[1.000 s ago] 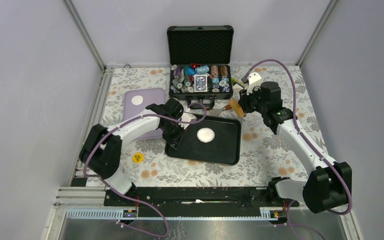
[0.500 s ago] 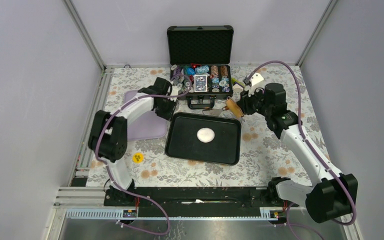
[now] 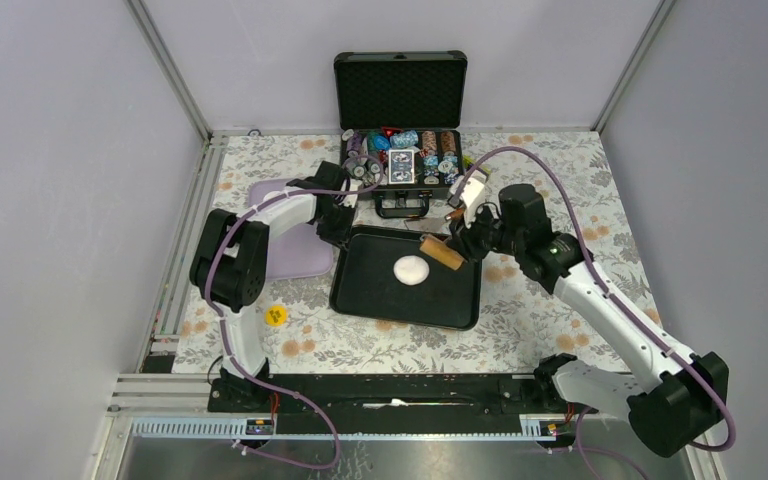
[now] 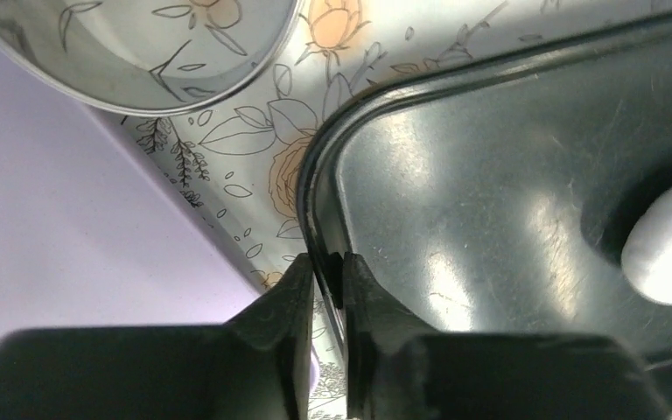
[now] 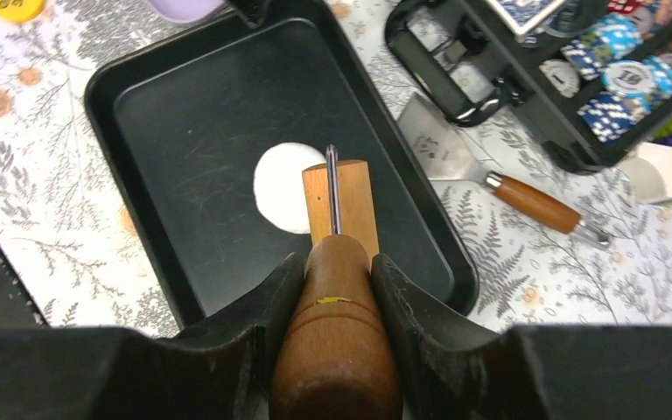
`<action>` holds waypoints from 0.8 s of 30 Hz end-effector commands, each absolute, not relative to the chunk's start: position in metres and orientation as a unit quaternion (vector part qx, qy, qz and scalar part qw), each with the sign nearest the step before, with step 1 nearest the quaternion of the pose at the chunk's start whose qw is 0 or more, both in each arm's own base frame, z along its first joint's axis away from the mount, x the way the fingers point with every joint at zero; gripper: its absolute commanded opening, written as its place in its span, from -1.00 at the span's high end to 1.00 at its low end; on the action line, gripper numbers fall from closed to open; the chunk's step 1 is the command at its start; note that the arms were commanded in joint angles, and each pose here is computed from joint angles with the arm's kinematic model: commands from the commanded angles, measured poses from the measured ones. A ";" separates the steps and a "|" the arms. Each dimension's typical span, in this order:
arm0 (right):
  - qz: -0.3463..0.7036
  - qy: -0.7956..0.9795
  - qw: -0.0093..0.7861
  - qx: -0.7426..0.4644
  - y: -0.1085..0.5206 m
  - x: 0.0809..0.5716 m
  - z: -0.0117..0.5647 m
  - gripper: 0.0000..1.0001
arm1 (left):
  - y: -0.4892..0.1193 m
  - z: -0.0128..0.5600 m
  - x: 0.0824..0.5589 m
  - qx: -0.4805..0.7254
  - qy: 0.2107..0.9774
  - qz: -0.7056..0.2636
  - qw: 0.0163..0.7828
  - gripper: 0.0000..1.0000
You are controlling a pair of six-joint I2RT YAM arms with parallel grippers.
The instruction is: Roll out the dumpling wrappers from the dough
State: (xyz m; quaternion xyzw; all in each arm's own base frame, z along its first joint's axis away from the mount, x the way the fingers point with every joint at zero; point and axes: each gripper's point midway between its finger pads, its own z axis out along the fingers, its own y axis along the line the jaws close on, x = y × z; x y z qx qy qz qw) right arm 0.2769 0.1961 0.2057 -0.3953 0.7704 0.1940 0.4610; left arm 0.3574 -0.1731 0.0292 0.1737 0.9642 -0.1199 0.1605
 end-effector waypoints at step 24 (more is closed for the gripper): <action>0.258 0.774 0.394 -0.423 0.286 0.297 0.203 1.00 | -0.137 -0.012 0.341 -0.007 0.995 -0.007 0.104 1.00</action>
